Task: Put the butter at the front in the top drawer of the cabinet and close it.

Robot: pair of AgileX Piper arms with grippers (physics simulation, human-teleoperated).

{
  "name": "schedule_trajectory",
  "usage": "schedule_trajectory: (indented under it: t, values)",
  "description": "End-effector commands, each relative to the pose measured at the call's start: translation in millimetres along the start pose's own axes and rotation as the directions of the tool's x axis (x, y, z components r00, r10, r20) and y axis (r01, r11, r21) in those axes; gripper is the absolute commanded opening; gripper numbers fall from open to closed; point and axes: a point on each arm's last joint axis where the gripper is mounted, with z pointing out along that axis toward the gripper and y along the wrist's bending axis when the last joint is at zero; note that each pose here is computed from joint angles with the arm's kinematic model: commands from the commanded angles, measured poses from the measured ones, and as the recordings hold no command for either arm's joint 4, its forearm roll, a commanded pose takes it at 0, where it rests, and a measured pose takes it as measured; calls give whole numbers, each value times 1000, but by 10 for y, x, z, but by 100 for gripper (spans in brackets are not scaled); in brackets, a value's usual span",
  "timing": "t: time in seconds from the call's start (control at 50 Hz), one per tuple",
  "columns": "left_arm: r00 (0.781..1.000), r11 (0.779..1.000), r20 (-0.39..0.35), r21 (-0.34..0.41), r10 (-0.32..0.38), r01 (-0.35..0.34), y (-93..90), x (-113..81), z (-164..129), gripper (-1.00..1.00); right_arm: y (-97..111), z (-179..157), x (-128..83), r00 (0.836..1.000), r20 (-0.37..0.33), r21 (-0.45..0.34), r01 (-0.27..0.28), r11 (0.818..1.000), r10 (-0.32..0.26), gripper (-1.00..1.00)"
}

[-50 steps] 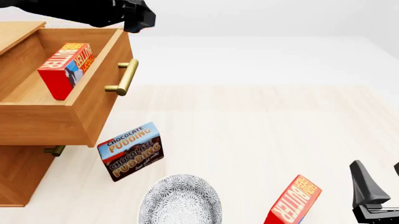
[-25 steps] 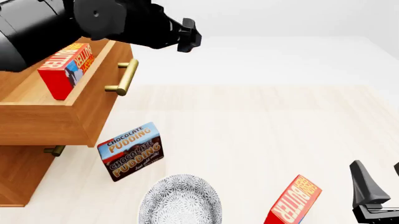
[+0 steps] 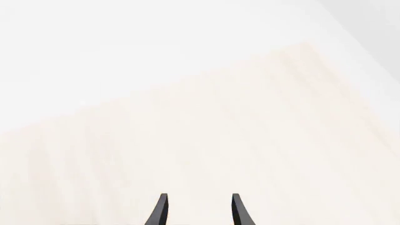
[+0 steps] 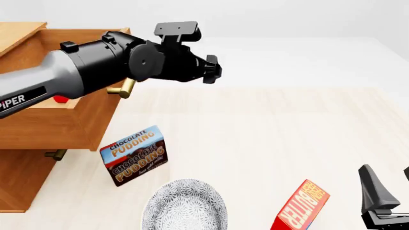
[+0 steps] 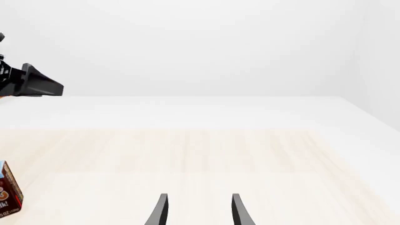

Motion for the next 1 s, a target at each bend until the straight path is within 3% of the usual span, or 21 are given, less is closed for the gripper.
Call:
schedule_trajectory:
  t: [0.02,0.4,1.0]
  values:
    - [999,999,-15,-10,-36,36,67,163,146,100,0,0,1,1000,1,0,0,1000,0,100]
    - [998,996,-13,-66,-66,65,345,202,151,100,0,0,1,1000,0,0,-1,1000,1,100]
    - [996,989,0,-117,-94,93,603,230,99,100,0,0,1,1000,1,0,0,1000,0,100]
